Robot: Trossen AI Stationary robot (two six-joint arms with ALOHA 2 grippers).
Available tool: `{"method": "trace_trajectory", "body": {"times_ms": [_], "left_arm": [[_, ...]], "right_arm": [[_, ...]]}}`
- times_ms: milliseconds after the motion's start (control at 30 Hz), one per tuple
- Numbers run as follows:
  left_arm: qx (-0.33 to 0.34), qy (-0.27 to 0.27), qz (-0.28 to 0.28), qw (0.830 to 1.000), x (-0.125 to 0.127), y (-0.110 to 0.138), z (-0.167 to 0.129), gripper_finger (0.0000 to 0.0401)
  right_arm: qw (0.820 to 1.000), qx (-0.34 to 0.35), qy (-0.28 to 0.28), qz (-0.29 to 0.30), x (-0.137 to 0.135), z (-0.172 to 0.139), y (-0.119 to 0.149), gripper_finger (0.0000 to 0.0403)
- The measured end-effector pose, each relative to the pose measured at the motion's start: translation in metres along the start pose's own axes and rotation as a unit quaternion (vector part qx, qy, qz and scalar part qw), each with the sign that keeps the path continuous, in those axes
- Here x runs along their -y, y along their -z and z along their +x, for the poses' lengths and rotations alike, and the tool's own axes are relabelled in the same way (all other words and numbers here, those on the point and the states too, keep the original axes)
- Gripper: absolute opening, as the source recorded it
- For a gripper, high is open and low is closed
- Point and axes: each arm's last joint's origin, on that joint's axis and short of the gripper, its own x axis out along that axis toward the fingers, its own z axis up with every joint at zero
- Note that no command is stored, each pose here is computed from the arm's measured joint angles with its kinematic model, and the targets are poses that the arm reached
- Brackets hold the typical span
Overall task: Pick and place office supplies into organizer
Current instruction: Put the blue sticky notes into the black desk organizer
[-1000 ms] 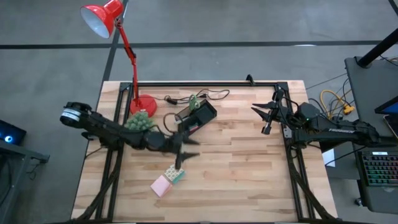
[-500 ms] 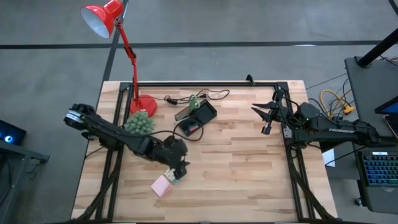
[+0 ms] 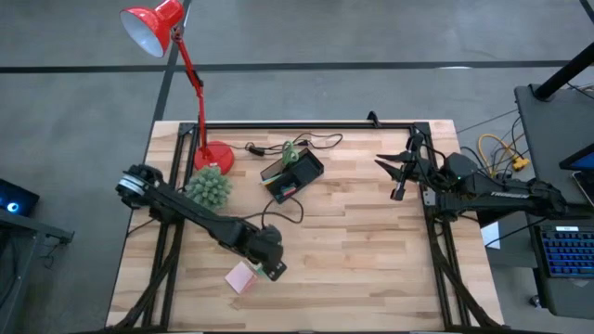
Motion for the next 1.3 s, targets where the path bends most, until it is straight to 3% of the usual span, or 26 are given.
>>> {"method": "trace_trajectory", "body": {"times_ms": [267, 467, 1300], "left_arm": [[-0.026, -0.025, -0.018, 0.999, 0.018, 0.0, 0.011, 0.0193], [-0.047, -0.116, -0.044, 0.991, 0.022, 0.0, 0.009, 0.0193], [-0.06, -0.18, -0.051, 0.981, 0.016, 0.004, 0.028, 0.0193]], "right_arm": [[1.0, -0.003, -0.001, 0.002, 0.0, 0.0, 0.001, 0.0052], [1.0, -0.018, -0.007, -0.008, -0.001, 0.0, 0.004, 0.0052], [1.0, -0.021, -0.008, -0.009, -0.001, 0.0, 0.004, 0.0052]]}}
